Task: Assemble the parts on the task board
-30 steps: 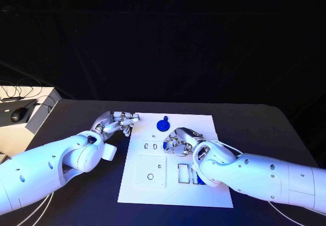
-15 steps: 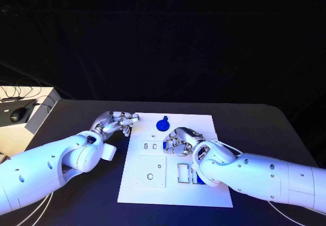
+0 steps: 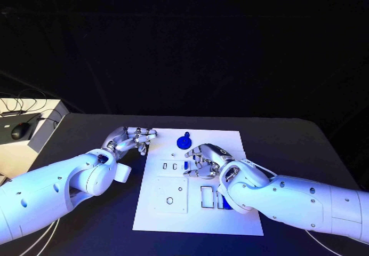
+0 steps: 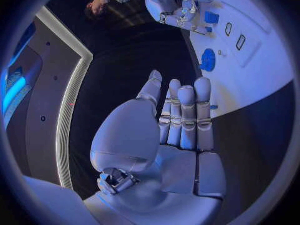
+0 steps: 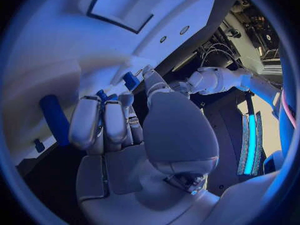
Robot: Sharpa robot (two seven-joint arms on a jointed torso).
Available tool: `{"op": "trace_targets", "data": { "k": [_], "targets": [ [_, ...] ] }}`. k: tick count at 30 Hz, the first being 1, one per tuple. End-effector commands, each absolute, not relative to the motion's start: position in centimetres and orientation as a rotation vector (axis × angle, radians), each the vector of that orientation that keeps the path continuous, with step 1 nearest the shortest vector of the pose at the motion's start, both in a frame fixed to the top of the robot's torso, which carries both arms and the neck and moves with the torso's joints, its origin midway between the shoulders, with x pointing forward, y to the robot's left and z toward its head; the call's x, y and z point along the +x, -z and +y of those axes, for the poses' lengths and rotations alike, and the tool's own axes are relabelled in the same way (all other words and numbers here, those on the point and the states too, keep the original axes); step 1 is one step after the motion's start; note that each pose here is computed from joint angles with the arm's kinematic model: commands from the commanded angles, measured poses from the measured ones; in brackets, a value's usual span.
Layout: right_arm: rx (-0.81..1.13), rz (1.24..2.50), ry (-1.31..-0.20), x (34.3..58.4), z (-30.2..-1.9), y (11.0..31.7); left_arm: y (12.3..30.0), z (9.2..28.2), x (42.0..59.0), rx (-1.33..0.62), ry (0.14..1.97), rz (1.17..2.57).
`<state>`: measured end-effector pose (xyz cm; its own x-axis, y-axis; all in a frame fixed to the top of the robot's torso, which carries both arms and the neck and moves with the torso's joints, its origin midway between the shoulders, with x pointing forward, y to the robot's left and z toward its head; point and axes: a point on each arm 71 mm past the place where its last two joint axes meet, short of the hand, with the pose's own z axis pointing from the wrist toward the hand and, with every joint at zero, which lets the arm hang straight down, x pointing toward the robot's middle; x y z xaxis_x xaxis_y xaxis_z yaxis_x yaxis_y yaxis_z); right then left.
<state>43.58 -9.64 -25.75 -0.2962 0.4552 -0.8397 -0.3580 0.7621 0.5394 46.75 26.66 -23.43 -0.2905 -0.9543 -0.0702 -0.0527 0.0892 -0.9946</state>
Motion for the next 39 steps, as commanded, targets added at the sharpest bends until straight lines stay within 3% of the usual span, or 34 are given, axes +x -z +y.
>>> {"op": "trace_targets", "data": {
  "k": [1,11,25,39],
  "targets": [
    [0.107,1.640,-0.843,43.4,-9.8,25.2,23.4,26.5,46.7,-1.032,1.341,1.521],
    [0.183,1.581,-0.937,43.1,-10.9,23.7,23.7,26.5,46.7,-1.019,1.322,1.557],
    [0.390,1.423,-1.156,44.5,-14.0,20.5,24.3,25.7,46.3,-0.945,1.244,1.743],
    [0.561,1.385,-1.133,46.9,-18.5,19.2,23.9,23.3,46.0,-0.778,1.046,2.050]
  ]
}}
